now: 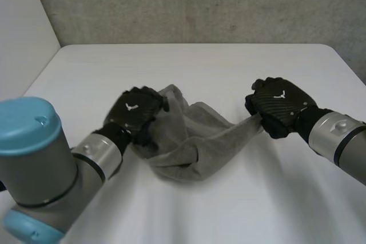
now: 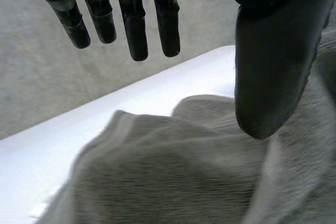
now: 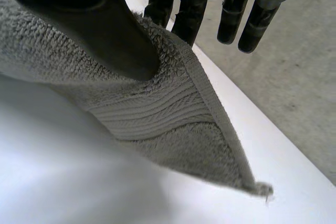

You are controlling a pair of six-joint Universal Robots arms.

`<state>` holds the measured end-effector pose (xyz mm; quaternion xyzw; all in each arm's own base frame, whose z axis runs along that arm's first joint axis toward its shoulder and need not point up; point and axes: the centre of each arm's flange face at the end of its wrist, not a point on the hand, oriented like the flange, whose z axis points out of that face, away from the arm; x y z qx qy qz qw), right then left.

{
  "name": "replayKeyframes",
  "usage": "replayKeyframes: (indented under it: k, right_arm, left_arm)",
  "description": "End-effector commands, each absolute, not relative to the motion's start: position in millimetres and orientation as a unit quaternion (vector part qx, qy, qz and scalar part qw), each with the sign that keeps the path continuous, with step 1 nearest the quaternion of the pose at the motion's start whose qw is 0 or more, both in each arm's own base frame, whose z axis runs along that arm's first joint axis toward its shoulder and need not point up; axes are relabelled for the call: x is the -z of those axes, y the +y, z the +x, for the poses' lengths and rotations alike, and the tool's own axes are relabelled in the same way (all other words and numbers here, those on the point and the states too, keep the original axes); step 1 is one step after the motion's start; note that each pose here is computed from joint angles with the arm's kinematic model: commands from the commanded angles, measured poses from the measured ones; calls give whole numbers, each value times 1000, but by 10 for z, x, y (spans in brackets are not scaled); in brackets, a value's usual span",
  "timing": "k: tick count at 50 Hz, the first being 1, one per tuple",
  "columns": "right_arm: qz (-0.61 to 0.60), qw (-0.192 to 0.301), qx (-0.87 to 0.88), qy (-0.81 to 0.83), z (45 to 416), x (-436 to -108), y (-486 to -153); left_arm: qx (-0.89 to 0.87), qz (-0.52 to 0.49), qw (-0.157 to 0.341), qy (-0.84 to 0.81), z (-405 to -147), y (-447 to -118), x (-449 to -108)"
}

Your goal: Fold the towel.

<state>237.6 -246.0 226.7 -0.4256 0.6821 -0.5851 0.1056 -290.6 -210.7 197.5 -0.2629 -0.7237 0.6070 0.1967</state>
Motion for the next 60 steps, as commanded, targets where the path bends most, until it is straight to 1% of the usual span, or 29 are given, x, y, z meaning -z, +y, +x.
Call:
replayKeyframes:
  k: [1,3,6,8,11,13,21,28,30,38,46,53,60]
  right_arm:
    - [-412,97,583,694,2300,-2231,-2501]
    - [-406,96,583,697,2273,-2228,-2525]
    - [-389,101,584,706,2232,-2233,-2566]
    - [-377,105,583,712,2210,-2231,-2594]
    - [-357,115,576,727,2176,-2179,-2658]
    - [-344,121,563,742,2150,-2069,-2738]
    - [-331,116,551,757,2096,-1951,-2862]
    - [-327,114,546,763,2073,-1881,-2931]
    - [-326,113,546,763,2073,-1874,-2941]
    - [-322,109,548,764,2038,-1875,-2978]
    - [-299,97,558,768,1911,-1921,-3104]
    - [-271,94,565,774,1799,-1968,-3219]
    - [-264,90,569,774,1753,-1986,-3259]
  left_arm:
    - [-619,-259,173,-721,-2827,-2266,-1989]
    - [-603,-261,170,-735,-2818,-2261,-1855]
    - [-595,-263,170,-740,-2821,-2252,-1800]
    - [-581,-269,172,-749,-2817,-2201,-1702]
    - [-574,-275,176,-751,-2821,-2171,-1661]
    - [-571,-277,178,-752,-2821,-2171,-1645]
    - [-560,-285,188,-755,-2815,-2160,-1586]
    - [-555,-300,175,-756,-2801,-2153,-1505]
    - [-564,-316,162,-746,-2818,-2196,-1466]
    - [-583,-337,142,-726,-2885,-2334,-1347]
    - [-590,-344,136,-718,-2953,-2473,-1312]
    - [-594,-336,128,-719,-2922,-2586,-1305]
    - [-615,-324,122,-708,-2889,-2709,-1335]
